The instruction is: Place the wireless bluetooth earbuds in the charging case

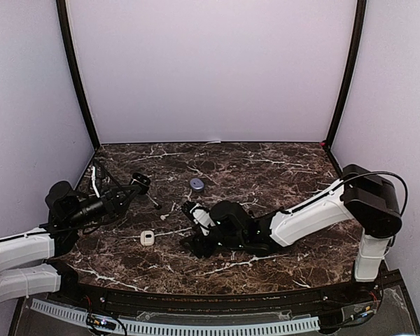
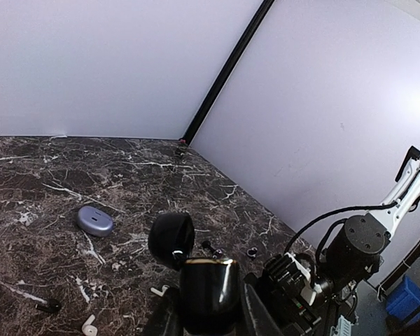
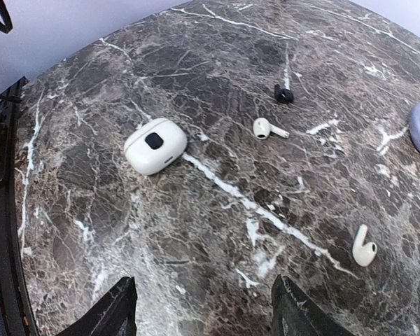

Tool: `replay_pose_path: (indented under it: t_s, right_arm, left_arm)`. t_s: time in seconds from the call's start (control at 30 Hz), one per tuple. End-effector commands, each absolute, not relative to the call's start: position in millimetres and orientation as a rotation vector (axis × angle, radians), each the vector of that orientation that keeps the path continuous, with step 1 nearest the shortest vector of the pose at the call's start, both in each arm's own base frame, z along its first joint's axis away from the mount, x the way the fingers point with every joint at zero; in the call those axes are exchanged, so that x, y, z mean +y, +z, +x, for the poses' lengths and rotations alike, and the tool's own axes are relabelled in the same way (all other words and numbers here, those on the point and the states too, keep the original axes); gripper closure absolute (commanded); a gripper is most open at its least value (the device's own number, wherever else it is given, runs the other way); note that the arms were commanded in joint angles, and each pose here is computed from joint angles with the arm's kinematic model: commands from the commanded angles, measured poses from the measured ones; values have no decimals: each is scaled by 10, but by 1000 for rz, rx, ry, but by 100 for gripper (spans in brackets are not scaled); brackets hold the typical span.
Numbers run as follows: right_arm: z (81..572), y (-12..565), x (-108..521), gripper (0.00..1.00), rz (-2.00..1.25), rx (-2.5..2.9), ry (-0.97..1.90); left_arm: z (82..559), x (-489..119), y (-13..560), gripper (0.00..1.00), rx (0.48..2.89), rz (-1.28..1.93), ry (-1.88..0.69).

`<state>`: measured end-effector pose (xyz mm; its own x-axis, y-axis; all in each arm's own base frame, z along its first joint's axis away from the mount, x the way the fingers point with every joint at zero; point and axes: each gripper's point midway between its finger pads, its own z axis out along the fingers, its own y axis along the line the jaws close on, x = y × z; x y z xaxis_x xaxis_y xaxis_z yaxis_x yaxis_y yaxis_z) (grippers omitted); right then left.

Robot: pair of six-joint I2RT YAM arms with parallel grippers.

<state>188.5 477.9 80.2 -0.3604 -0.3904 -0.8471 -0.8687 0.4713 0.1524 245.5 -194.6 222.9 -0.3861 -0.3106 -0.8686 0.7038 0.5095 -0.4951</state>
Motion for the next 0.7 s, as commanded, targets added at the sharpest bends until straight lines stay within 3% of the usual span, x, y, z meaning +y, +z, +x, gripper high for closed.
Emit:
replay_pose_path:
  t_s: [0.0, 0.67]
  right_arm:
    - [2030, 919, 4542, 35, -969, 1948, 695]
    - [2575, 936, 2894, 45, -562, 2224, 487]
  left_arm:
    - [2359, -1978, 2251, 76, 1557, 422, -1140]
    - [1821, -2727, 1954, 76, 1408, 936, -1332]
